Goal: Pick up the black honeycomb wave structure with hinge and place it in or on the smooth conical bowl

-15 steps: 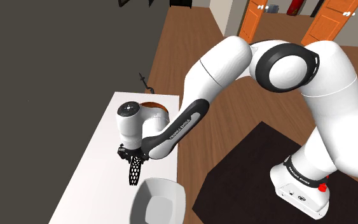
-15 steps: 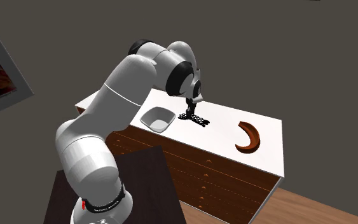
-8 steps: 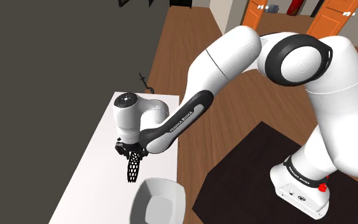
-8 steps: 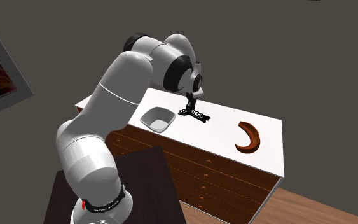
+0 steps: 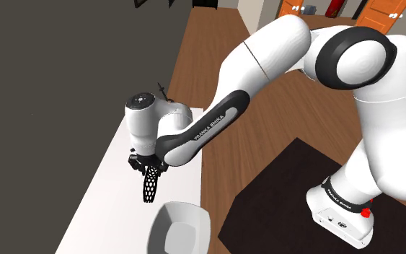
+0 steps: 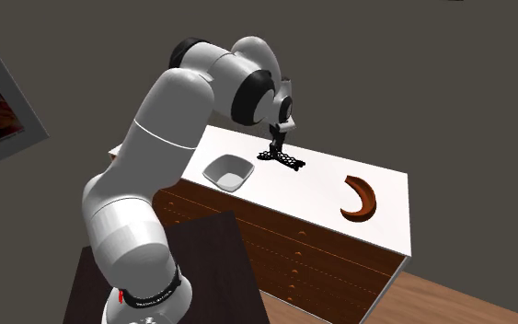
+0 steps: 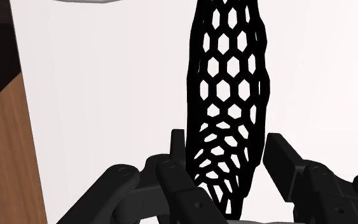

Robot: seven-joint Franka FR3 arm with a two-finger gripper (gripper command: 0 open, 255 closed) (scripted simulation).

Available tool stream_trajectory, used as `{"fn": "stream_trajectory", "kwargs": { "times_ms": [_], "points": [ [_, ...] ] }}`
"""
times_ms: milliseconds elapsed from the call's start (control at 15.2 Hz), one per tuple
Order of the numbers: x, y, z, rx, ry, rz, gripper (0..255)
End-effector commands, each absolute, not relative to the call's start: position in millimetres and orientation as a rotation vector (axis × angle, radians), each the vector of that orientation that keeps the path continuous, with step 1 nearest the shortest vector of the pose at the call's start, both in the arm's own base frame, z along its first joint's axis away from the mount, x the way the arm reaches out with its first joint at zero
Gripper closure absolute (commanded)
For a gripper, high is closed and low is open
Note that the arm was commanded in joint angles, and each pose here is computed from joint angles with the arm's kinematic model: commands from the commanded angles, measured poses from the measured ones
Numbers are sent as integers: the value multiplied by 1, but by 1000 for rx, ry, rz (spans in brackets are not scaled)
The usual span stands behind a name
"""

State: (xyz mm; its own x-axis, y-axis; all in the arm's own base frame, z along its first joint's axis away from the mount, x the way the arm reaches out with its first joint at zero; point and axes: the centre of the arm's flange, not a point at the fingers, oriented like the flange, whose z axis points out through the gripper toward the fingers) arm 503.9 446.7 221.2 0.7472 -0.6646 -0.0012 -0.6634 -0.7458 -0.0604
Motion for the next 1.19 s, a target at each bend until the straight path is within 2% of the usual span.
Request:
{"fn": "stream_trajectory", "kwargs": {
  "times_ms": [0, 792, 1122],
  "points": [
    [504, 446, 232, -2883, 1097, -31, 255],
    [504, 446, 294, -2883, 1097, -31, 255],
    [440, 458, 305, -2883, 1097, -31, 255]
  ]
}}
